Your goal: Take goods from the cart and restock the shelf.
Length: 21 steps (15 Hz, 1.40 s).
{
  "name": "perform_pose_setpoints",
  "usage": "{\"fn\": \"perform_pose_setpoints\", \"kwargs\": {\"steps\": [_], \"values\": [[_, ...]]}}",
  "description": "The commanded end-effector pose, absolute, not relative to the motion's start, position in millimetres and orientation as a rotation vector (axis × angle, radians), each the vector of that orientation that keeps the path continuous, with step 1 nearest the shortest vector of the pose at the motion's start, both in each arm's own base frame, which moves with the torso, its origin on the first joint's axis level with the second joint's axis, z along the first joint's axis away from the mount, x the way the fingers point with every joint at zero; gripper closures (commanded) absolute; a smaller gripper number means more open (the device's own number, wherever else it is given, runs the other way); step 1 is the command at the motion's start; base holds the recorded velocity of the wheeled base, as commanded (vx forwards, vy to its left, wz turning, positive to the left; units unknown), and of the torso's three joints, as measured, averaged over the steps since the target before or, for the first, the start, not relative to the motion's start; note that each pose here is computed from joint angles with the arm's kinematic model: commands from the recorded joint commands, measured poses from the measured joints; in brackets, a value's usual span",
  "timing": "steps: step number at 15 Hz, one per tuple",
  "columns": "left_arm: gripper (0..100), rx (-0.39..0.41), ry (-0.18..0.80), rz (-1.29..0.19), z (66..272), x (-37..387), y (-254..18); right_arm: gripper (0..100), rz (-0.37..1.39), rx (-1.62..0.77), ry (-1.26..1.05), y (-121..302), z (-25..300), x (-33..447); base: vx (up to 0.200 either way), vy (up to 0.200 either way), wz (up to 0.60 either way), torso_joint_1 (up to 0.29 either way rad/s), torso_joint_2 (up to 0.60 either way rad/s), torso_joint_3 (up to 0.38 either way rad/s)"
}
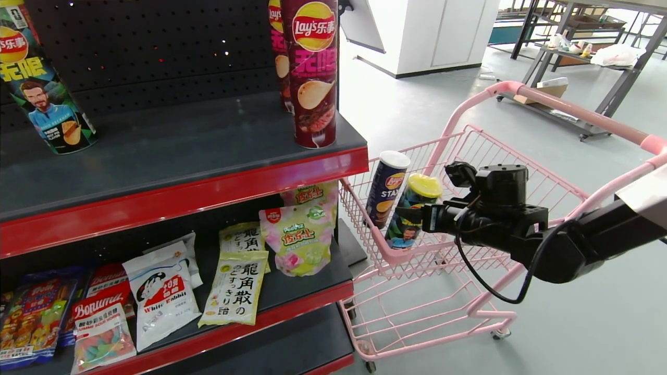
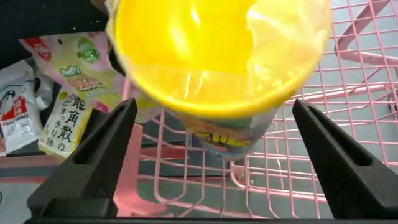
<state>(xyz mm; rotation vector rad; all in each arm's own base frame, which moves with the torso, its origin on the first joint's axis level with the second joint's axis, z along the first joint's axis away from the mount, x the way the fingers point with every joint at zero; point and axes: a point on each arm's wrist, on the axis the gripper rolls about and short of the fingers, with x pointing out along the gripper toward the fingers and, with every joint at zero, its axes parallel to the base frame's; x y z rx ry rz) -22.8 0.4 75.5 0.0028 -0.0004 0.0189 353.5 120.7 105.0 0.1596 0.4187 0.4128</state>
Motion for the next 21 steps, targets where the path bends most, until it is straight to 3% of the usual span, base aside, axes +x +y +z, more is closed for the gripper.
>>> {"fn": "perform_pose_setpoints", "kwargs": {"steps": [1,6,7,12,21], "values": [[0,0.003,0.0,0.02,75.5,-22.8,0.4,0,0.405,0.155,0.399,127.2,97.7,376.0,0.0,0.0,0.0,0.0,0.0,0.0],[0,0.003,0.0,0.02,75.5,-22.8,0.4,0,0.399,0.134,0.411,132.1,84.7,385.6,0.0,0.0,0.0,0.0,0.0,0.0],[0,0.003,0.0,0.02,75.5,-22.8,0.4,100,0.388,0.133,0.413,132.1,83.2,386.3,0.0,0.0,0.0,0.0,0.0,0.0],[0,0.003,0.0,0.02,75.5,-22.8,0.4,100,0.357,0.129,0.394,129.8,89.4,385.7,0.0,0.0,0.0,0.0,0.0,0.0],[0,0.003,0.0,0.02,75.5,-22.8,0.4,100,0.338,0.063,0.069,93.7,270.2,310.1,0.0,0.0,0.0,0.0,0.0,0.0]]}}
